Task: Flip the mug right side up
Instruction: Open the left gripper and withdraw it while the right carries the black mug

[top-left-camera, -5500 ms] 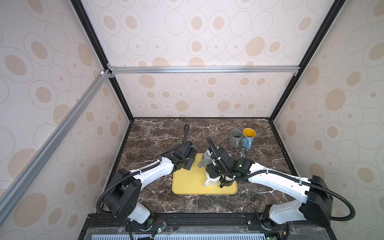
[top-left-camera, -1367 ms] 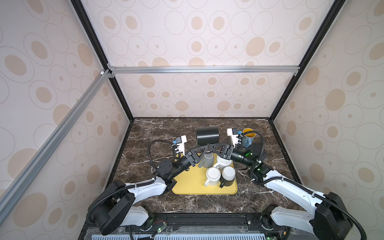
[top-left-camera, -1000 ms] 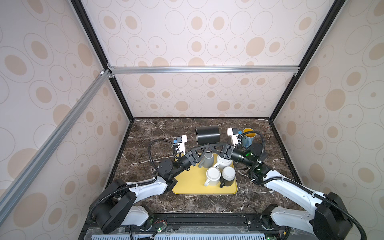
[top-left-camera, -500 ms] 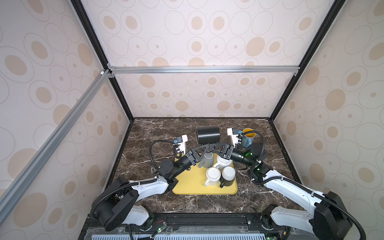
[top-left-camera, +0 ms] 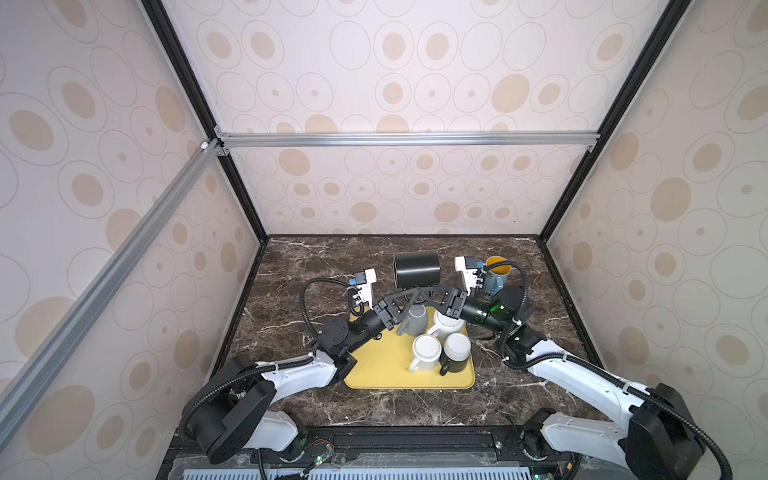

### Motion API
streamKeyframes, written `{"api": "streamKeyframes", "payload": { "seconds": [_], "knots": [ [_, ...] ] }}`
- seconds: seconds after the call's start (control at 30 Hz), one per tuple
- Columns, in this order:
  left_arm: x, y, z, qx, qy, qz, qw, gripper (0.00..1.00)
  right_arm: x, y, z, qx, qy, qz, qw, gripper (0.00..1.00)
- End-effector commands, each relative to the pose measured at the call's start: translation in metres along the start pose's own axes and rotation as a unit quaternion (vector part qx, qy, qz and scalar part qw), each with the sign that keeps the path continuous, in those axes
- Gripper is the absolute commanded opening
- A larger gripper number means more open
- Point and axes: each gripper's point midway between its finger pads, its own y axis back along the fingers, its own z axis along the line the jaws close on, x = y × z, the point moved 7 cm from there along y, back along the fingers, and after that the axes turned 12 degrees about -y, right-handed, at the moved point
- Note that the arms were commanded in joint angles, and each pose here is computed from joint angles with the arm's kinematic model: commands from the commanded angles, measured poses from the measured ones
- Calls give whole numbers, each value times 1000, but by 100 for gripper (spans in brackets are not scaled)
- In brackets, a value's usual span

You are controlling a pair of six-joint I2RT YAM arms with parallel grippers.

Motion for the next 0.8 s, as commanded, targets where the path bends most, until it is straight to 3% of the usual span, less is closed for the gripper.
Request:
{"api": "streamKeyframes", "payload": {
  "seconds": [0.0, 0.03, 0.07, 0.5, 0.77],
  "knots": [
    [-14, -8, -22, 17, -48, -8, 999, 65, -4, 2, 20, -29, 24, -9, 999, 0],
    [-14, -7, -19, 0, -53, -6, 999, 88, -4, 2, 21, -29, 25, -10, 999, 0],
    [-15, -5, -16, -21, -59, -5, 998, 99, -4, 2, 20, -28, 24, -10, 999, 0],
    [-23, 17, 0, -187, -136, 12, 973, 100, -10, 0, 23, -12, 42, -24, 999, 0],
    [-48, 53, 5, -343, -203, -29, 916, 100, -22, 3, 20, 106, 94, -44, 989, 0]
  ]
}}
